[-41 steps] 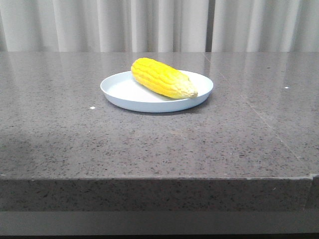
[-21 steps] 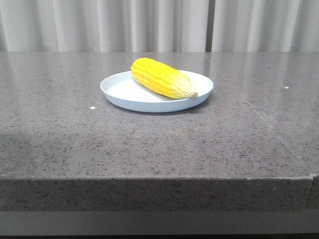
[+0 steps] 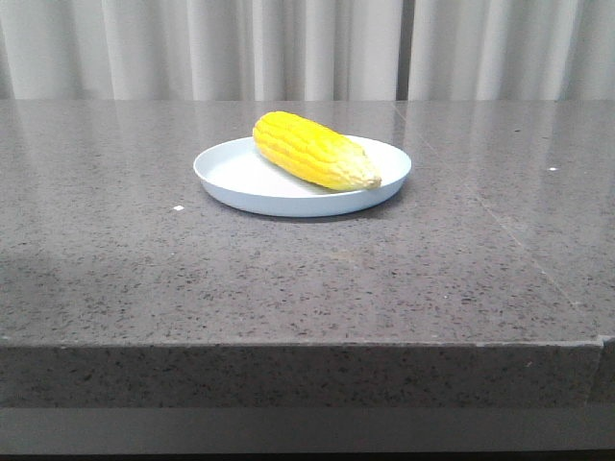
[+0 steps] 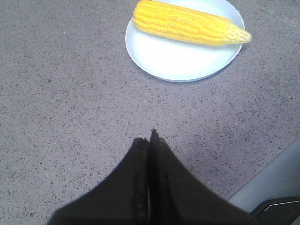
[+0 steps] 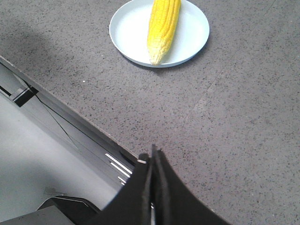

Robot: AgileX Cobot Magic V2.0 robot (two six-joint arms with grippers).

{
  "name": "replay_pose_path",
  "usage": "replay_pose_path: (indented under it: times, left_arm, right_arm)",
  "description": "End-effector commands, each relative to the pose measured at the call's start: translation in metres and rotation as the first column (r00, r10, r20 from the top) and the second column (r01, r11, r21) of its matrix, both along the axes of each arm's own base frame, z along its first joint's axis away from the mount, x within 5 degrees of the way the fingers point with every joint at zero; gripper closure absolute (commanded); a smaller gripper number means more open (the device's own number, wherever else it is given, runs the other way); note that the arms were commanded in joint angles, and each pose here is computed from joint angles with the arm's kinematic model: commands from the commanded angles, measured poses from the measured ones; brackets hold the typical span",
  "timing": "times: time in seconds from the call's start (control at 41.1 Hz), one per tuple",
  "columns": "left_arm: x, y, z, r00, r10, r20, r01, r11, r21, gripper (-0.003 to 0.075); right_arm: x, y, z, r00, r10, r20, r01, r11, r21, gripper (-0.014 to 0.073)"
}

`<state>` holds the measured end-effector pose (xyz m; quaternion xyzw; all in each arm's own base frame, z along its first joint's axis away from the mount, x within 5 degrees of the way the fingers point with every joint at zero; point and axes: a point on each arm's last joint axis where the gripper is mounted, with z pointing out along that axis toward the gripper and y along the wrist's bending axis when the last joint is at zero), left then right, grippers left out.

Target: Place corn on plate with both arms

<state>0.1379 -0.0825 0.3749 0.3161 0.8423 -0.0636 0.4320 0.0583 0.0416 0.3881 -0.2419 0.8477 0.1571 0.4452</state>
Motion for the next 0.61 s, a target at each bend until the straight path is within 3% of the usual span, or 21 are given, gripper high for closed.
replay_pose_path:
  times: [0.0,0.171,0.341,0.487,0.585]
  left_arm:
    - [0.000,-0.002,0.014,0.997,-0.012,0.078,0.016,0.999,-0.050,0.0741]
    - [-0.009,0.006,0.011,0.995,0.004,0.095,0.002,0.998,-0.057,0.0741]
    - [-0.022,0.037,-0.010,0.970,0.143,0.196,-0.129,0.988,-0.080,0.0741]
    - [-0.042,0.057,-0.045,0.891,0.289,0.351,-0.210,0.946,-0.247,0.0741]
    - [-0.056,0.066,-0.080,0.844,0.382,0.376,-0.257,0.904,-0.342,0.0740]
  right_arm:
    - [0.003,0.001,0.011,0.996,-0.004,0.086,0.001,1.000,0.031,0.0682]
    - [0.003,0.001,0.011,0.996,-0.004,0.086,0.001,1.000,0.031,0.0682]
    - [0.003,0.001,0.011,0.996,-0.004,0.086,0.001,1.000,0.031,0.0682]
    - [0.003,0.001,0.011,0.996,-0.004,0.086,0.001,1.000,0.031,0.0682]
    - [0.003,0.001,0.011,0.996,-0.004,0.086,0.001,1.000,0.031,0.0682]
